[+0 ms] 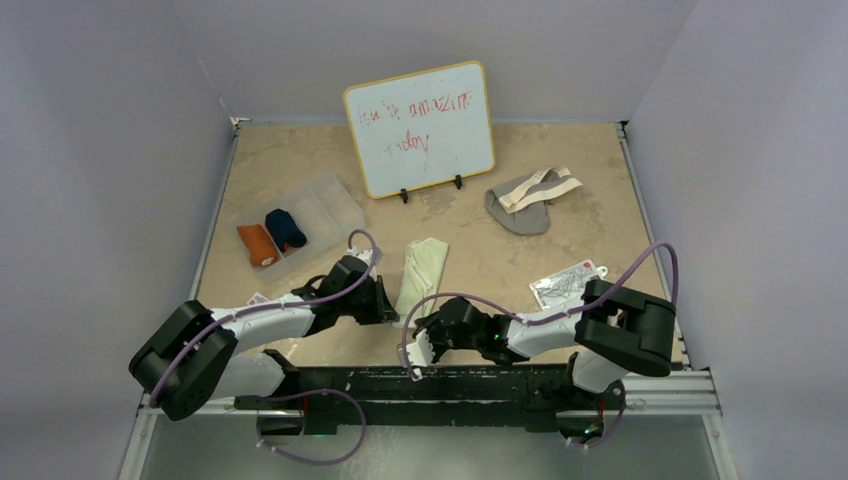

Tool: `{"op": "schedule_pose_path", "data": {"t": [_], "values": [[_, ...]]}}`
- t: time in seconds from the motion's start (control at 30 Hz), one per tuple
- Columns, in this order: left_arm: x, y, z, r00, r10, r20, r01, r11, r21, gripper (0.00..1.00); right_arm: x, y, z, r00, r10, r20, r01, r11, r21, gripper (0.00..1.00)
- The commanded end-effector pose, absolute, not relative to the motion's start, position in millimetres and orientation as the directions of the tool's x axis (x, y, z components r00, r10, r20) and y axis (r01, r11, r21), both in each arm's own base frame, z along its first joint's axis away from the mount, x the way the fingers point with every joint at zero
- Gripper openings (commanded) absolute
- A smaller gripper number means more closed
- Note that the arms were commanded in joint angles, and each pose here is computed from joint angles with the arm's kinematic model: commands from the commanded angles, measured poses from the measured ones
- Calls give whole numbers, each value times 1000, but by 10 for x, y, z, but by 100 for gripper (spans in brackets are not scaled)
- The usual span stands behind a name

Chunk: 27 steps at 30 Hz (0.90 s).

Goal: Roll the underwear
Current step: Roll the underwear to the center of the board.

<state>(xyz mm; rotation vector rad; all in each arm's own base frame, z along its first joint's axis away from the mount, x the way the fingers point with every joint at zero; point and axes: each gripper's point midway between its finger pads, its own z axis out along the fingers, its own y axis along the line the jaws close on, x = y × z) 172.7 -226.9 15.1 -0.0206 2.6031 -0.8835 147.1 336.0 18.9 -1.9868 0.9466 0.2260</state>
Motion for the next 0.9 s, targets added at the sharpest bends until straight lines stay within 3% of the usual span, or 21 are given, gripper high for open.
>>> {"op": "schedule_pose_path", "data": {"t": [0.0,0.23,0.33,0.47,0.6,0.73,0.87], "values": [[1749,-2090,111,-916,-173,-362,48,849,-527,0,1496,3517,325,668,-530,-523,-718,-272,-641,4],[1787,-1874,277,-877,-285,-386,-52,856,-514,41,1201,3739,511,515,-421,-747,-856,-204,-475,0],[1789,-1781,375,-852,-332,-404,-85,851,-519,53,1073,3806,564,405,-368,-837,-914,-176,-365,0],[1728,-1698,430,-834,-375,-405,-115,835,-538,56,1065,3819,665,201,-283,-938,-980,-59,-193,0],[1697,-1686,458,-821,-397,-410,-111,816,-568,56,1096,3750,648,-16,-261,-965,-999,32,8,0],[1706,-1733,531,-818,-391,-421,-78,802,-593,56,1120,3667,626,-264,-217,-940,-964,94,249,0],[1742,-1803,611,-816,-376,-439,-34,789,-614,56,1168,3598,602,-499,-188,-846,-866,154,477,0]]}}
